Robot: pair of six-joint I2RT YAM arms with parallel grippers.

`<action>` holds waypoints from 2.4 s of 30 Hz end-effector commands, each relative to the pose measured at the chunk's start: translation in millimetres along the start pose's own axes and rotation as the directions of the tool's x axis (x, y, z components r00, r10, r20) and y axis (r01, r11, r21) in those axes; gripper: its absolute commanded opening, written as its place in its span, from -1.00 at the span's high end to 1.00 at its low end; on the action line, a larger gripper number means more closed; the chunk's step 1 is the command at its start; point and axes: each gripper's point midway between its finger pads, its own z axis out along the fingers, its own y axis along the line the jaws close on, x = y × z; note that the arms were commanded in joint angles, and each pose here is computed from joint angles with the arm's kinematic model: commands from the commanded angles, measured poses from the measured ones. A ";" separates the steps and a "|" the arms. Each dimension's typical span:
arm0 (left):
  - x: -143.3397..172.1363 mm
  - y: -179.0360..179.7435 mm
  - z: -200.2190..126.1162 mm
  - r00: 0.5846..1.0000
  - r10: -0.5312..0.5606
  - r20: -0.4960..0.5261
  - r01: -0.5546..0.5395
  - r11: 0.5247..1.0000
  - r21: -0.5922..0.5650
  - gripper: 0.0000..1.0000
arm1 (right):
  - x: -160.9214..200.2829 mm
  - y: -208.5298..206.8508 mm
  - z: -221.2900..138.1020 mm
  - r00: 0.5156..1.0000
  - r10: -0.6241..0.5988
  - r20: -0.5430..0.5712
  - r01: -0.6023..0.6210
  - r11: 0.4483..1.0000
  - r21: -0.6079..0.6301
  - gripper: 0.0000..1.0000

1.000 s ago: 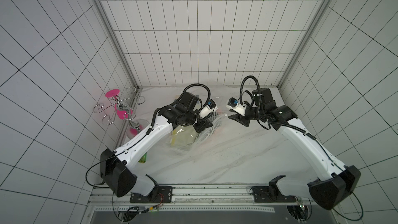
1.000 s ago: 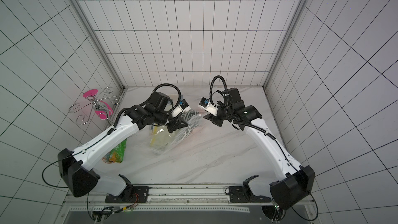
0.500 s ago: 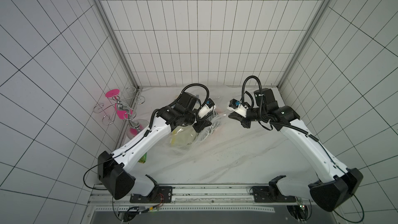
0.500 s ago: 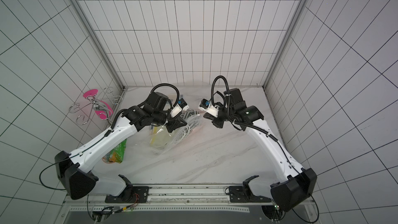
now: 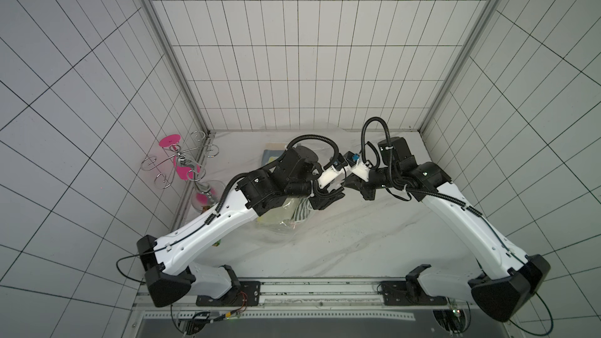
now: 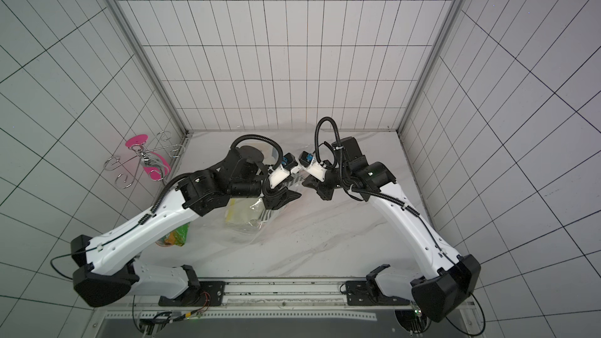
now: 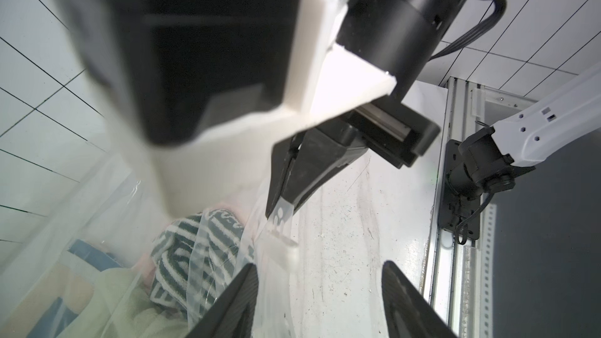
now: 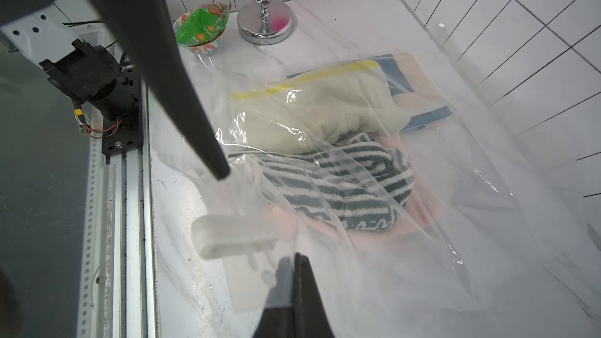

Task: Place the folded towel into the vacuum bag
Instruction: Close the vacuum bag at the center of the board.

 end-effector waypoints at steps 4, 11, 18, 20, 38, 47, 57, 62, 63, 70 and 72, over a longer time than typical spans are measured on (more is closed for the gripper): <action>-7.3 29.4 13.2 0.998 0.048 0.028 -0.044 0.987 -0.152 -0.19 | -20.1 12.6 -15.0 0.999 0.010 0.048 -0.009 1.000 -0.014 1.00; 5.0 18.1 23.0 0.999 0.030 0.033 -0.028 0.999 -0.047 0.14 | -28.0 12.9 -19.1 0.996 0.049 0.069 -0.048 0.999 -0.012 1.00; -4.1 34.4 -22.0 0.955 -0.130 0.267 0.120 0.991 0.054 -0.01 | -24.6 13.9 -20.5 0.995 0.067 0.067 -0.067 0.998 -0.007 1.00; -6.9 23.5 -24.7 0.952 -0.128 0.278 0.101 0.989 0.108 -0.06 | -24.5 13.1 -18.9 0.995 0.073 0.065 -0.072 0.997 -0.011 1.00; 22.8 13.3 17.8 0.990 -0.045 0.134 0.034 0.996 0.079 0.09 | -38.5 20.8 -24.8 0.990 0.084 0.113 -0.078 0.995 -0.058 1.00; 11.6 16.0 15.3 0.982 -0.041 0.185 0.030 0.998 0.063 0.38 | -38.1 23.4 -24.2 0.989 0.090 0.115 -0.082 0.994 -0.074 1.00; 18.4 13.6 18.0 0.987 -0.025 0.159 0.013 0.997 0.074 1.00 | -38.1 29.8 -26.2 0.987 0.086 0.138 -0.073 0.993 -0.093 1.00; 32.1 2.3 18.8 0.997 -0.004 0.074 -0.006 0.990 0.139 1.00 | -40.8 33.4 -26.5 0.982 0.060 0.177 -0.042 0.994 -0.103 0.59; 35.3 1.0 19.0 0.999 -0.001 0.051 -0.007 0.989 0.147 1.00 | -42.1 34.0 -26.6 0.981 0.053 0.188 -0.033 0.994 -0.105 0.51; 39.2 -2.7 17.1 1.000 0.020 0.012 -0.022 0.986 0.165 1.00 | -40.2 40.0 -22.4 0.978 0.035 0.204 -0.006 0.990 -0.140 0.30; 35.4 -1.3 14.9 1.000 0.014 0.028 -0.018 0.987 0.159 1.00 | -24.2 40.0 -14.3 0.985 0.036 0.166 -0.014 0.991 -0.137 0.29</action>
